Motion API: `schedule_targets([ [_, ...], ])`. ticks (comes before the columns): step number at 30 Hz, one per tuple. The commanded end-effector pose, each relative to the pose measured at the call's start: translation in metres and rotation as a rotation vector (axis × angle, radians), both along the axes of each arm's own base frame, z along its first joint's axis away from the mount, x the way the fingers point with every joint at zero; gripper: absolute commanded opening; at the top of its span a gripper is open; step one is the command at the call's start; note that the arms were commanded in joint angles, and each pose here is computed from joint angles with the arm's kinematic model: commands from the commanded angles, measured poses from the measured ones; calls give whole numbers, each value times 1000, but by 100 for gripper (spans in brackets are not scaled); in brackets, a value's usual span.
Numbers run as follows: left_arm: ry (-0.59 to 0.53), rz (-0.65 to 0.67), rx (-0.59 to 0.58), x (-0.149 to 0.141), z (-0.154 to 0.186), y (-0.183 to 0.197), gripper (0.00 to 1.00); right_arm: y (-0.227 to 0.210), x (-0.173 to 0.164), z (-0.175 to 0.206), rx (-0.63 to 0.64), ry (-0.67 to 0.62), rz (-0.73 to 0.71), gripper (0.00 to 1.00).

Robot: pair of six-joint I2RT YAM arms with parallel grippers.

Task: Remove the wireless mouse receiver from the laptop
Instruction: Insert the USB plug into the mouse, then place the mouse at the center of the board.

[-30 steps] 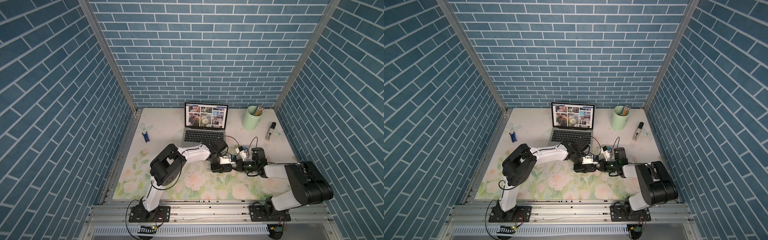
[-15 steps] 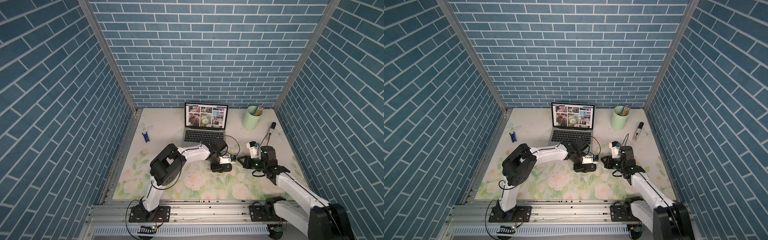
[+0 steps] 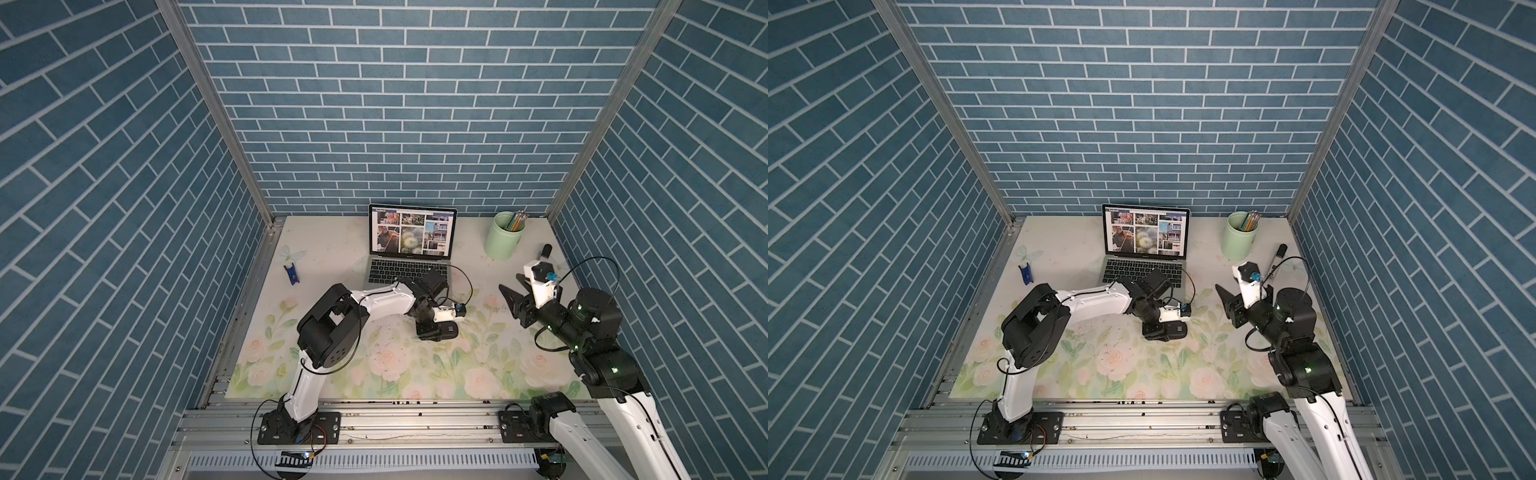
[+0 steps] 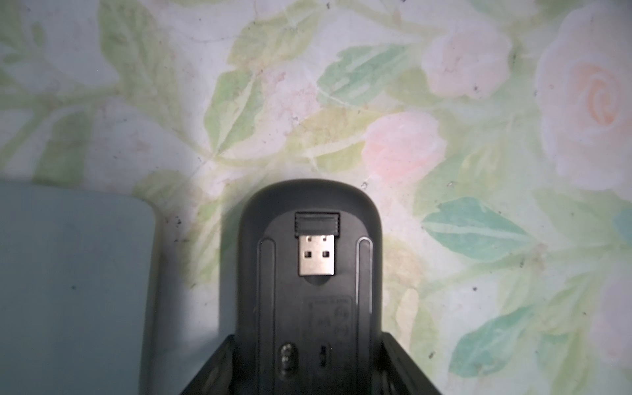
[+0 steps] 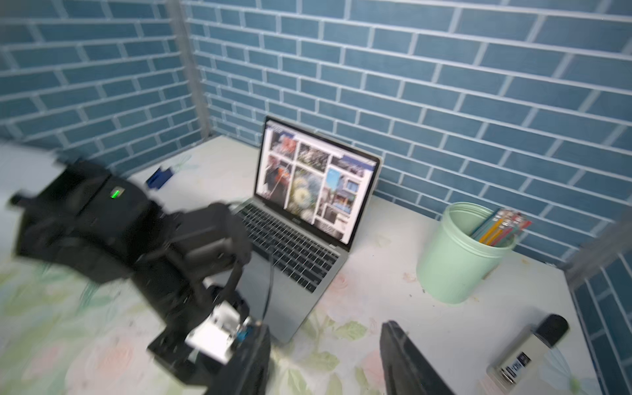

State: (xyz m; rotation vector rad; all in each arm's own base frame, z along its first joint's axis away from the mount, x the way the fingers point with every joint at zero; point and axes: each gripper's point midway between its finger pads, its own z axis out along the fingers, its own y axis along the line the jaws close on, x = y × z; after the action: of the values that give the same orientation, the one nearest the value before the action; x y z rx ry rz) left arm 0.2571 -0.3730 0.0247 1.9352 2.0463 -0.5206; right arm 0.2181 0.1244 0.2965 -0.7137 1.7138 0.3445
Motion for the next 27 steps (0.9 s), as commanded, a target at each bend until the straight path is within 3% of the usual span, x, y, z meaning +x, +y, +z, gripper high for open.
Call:
schedule_targets([
  [1, 20, 9, -16, -3, 26, 4, 58, 3, -33, -9, -201, -102, 150, 60],
  [4, 1, 7, -44, -3, 45, 4, 59, 9, -55, -19, -374, -139, 287, 62],
  [9, -11, 21, -64, 1, 68, 4, 59, 22, -73, -74, -591, -90, 506, 63],
  [12, -4, 42, -80, 3, 80, 3, 59, 21, -67, -97, -713, -128, 524, 62],
  [15, 25, 53, -92, 0, 90, 2, 59, 17, -45, -97, -831, -227, 446, 62],
  [17, 54, 49, -101, -5, 95, 0, 59, 18, -27, -85, -861, -313, 368, 62],
  [20, 65, 57, -125, -7, 104, -2, 59, 32, -19, -78, -868, -397, 365, 63],
  [27, 97, 51, -214, -10, 132, -14, 59, 54, -19, -110, -989, -406, 456, 64],
])
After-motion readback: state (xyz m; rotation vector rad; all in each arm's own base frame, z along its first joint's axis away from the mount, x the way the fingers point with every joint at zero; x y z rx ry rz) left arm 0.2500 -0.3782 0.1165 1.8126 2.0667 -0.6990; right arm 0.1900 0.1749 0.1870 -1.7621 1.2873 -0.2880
